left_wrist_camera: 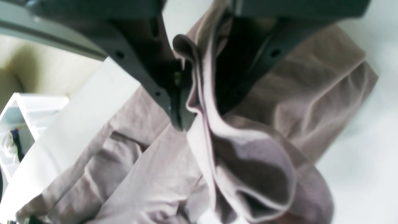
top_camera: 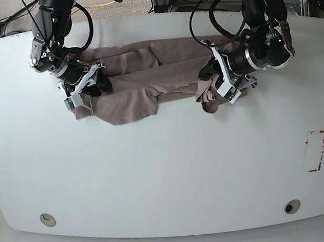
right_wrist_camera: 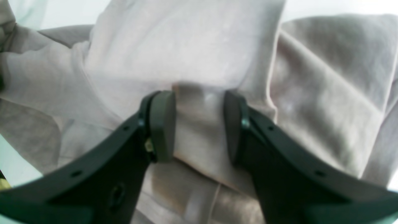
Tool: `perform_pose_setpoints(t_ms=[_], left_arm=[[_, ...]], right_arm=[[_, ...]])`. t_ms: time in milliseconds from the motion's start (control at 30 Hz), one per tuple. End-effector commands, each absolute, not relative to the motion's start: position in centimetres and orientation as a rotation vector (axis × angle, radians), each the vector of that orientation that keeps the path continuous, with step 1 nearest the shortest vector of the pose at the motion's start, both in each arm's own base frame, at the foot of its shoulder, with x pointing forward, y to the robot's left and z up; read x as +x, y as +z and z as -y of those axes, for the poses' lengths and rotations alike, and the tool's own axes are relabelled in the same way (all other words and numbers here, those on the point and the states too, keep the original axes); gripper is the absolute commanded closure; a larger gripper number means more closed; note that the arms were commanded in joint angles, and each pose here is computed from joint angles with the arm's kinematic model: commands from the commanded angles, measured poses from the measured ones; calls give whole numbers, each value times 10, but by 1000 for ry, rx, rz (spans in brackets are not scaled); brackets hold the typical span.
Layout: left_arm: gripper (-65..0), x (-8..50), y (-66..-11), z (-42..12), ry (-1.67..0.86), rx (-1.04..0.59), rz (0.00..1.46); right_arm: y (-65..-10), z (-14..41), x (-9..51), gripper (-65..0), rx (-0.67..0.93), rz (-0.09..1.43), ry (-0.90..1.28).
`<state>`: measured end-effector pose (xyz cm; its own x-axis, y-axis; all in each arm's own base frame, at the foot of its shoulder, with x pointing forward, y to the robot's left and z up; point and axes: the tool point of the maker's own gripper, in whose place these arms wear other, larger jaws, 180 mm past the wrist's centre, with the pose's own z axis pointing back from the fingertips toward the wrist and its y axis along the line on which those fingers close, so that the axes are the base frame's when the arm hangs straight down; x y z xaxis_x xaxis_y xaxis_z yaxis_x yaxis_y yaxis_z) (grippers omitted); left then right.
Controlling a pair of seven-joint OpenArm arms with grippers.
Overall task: Fold the T-shirt properly
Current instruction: 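Fold the strip end held by the left gripper toward the right gripper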
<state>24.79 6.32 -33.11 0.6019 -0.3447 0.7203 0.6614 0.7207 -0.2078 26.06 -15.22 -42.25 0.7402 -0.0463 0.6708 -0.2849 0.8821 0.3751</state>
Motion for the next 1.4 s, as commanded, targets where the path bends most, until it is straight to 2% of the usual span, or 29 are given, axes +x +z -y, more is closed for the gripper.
perform_pose_setpoints(t_ms=[0,133,233,433,533,700,900,967,1033,1200,1267,1367], left_arm=[[-108,255,-318,-57,-617,-514,765],[-261,251,-318,-43,-660,-541,753],[-296,245,-316,-24,-684,-580,737],[-296,224,-311,19,-854,-646,672],[-294,225,-308,21,-864,-651,682],[-294,257,-304,-32,-745,-533,738],[-293,267,-315,-104,-666,-383,714],[-293,265,-320,-122,-635,-358,713],[-293,260,-321,-129,-621,-357,724],[-293,250,-335,-128,-588,-413,728],[-293,248,-347,-127,-562,-442,705],[-293,245,-370,-130,-503,-486,658]], right_arm=[[-438,159,246,-252,432,632,155],[-435,159,252,-252,430,644,159],[-433,159,254,-252,431,650,159],[-433,159,255,-252,430,650,161],[-433,159,255,-252,430,650,161],[-423,160,263,-252,419,679,178],[-396,163,275,-265,362,695,246],[-386,163,283,-292,344,699,265],[-380,172,286,-346,324,705,230],[-362,215,288,-518,334,748,50],[-358,229,287,-547,348,760,14],[-354,247,288,-544,397,779,-46]])
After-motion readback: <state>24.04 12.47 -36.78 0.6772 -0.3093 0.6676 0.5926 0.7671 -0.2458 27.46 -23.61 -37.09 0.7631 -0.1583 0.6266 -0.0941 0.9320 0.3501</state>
